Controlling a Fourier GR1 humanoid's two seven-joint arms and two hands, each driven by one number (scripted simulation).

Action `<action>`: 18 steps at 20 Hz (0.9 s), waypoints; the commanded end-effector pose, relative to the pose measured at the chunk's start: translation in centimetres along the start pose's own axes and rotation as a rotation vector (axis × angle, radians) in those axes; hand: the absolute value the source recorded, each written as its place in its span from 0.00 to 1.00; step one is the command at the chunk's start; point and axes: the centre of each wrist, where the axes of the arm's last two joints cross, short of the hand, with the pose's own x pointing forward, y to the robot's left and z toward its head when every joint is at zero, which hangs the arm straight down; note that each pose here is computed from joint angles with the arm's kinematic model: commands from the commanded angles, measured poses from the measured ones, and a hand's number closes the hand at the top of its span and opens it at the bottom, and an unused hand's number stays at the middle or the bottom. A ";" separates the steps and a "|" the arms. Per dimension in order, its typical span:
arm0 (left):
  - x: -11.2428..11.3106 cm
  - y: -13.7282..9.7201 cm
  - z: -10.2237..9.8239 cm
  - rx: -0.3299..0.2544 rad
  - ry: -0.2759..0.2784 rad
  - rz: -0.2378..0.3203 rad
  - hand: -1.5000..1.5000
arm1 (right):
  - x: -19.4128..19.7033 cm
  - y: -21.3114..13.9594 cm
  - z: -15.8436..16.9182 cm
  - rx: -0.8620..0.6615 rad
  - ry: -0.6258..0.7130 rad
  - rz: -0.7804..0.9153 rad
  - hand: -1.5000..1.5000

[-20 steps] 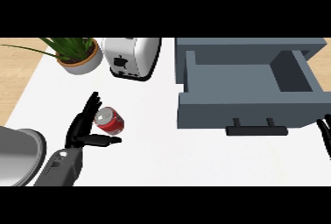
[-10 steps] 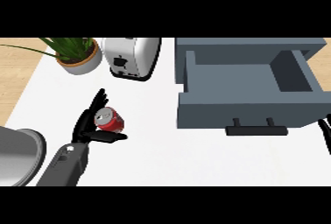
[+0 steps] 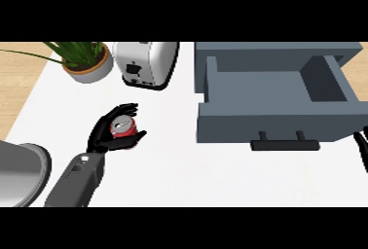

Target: Pick up the can, place it into the drawer and close the drawer

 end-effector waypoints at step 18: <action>2.5 2.7 1.8 0.243 -0.097 0.076 1.00 | -0.6 -0.8 0.2 -0.037 0.002 -0.010 0.00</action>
